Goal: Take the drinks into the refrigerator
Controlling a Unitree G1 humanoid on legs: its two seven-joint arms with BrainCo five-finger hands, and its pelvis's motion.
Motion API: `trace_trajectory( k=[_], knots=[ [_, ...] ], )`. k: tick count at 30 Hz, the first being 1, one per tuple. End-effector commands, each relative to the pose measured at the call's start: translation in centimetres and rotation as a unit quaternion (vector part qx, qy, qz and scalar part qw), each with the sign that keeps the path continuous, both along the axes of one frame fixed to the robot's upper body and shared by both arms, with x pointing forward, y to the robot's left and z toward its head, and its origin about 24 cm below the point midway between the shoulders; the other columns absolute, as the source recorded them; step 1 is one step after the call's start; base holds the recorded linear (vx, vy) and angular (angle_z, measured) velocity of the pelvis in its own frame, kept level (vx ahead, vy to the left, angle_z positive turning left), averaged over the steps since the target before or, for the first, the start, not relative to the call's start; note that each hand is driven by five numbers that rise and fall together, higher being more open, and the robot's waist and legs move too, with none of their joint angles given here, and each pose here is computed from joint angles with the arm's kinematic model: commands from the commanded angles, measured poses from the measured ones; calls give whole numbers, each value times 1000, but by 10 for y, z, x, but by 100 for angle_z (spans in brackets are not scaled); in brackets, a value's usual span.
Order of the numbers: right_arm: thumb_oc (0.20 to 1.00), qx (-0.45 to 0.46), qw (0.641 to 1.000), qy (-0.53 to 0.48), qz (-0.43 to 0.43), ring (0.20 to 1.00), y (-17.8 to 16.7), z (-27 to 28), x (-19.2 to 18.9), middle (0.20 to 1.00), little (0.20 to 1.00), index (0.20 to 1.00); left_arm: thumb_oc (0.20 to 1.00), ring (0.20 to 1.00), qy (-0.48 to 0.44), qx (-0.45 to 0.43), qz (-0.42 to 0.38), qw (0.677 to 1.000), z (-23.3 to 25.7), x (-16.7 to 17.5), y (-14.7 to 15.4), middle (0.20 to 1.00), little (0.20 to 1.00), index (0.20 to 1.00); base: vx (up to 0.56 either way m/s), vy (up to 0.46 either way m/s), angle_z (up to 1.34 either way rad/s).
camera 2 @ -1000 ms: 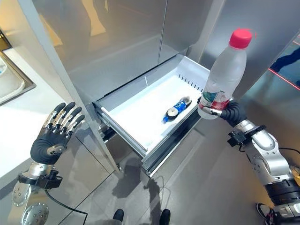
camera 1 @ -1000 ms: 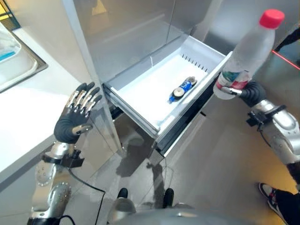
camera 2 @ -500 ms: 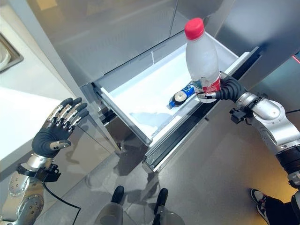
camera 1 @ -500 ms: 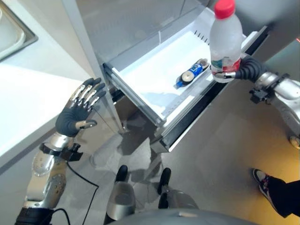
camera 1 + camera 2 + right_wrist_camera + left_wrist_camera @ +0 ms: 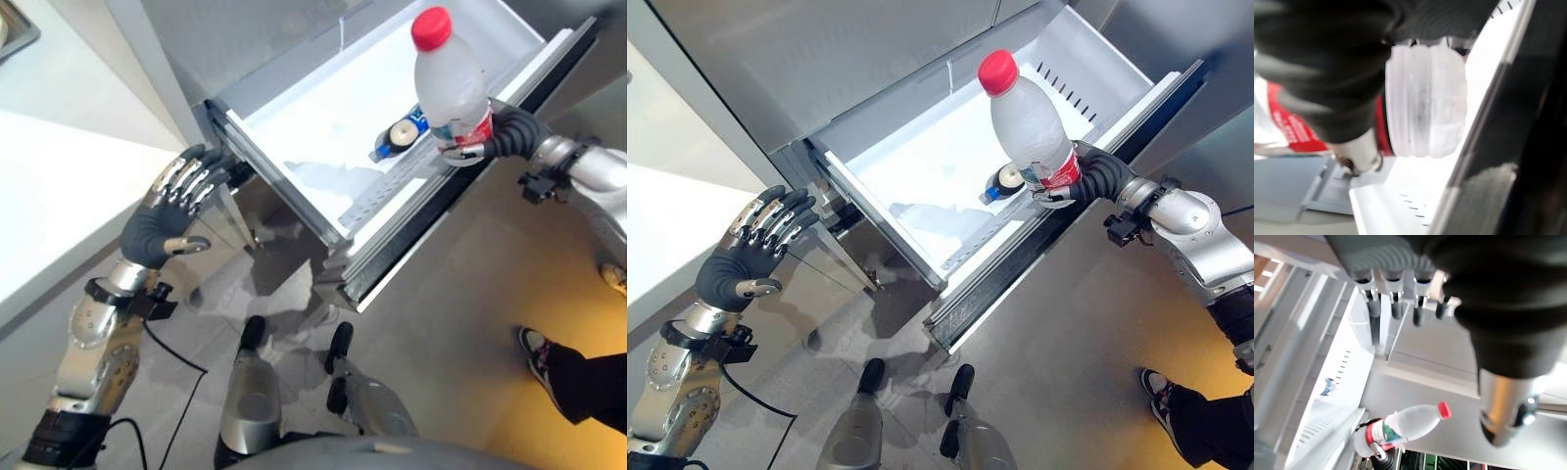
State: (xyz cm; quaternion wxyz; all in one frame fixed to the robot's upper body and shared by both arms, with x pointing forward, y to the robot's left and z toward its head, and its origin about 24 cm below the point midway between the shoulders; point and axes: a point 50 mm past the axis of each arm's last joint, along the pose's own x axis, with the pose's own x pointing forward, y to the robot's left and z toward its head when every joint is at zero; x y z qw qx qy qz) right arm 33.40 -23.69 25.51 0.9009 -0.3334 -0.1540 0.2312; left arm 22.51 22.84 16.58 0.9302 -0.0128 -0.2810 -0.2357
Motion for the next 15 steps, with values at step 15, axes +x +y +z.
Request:
trace_trajectory(
  k=[15],
  knots=[
    [200, -27, 981, -179, 64, 200, 77, 106, 13, 200, 200, 200, 1000, 1000, -66, 23, -6, 998, 24, -6, -10, 1000, 1000, 1000, -2, -3, -1]
  ],
)
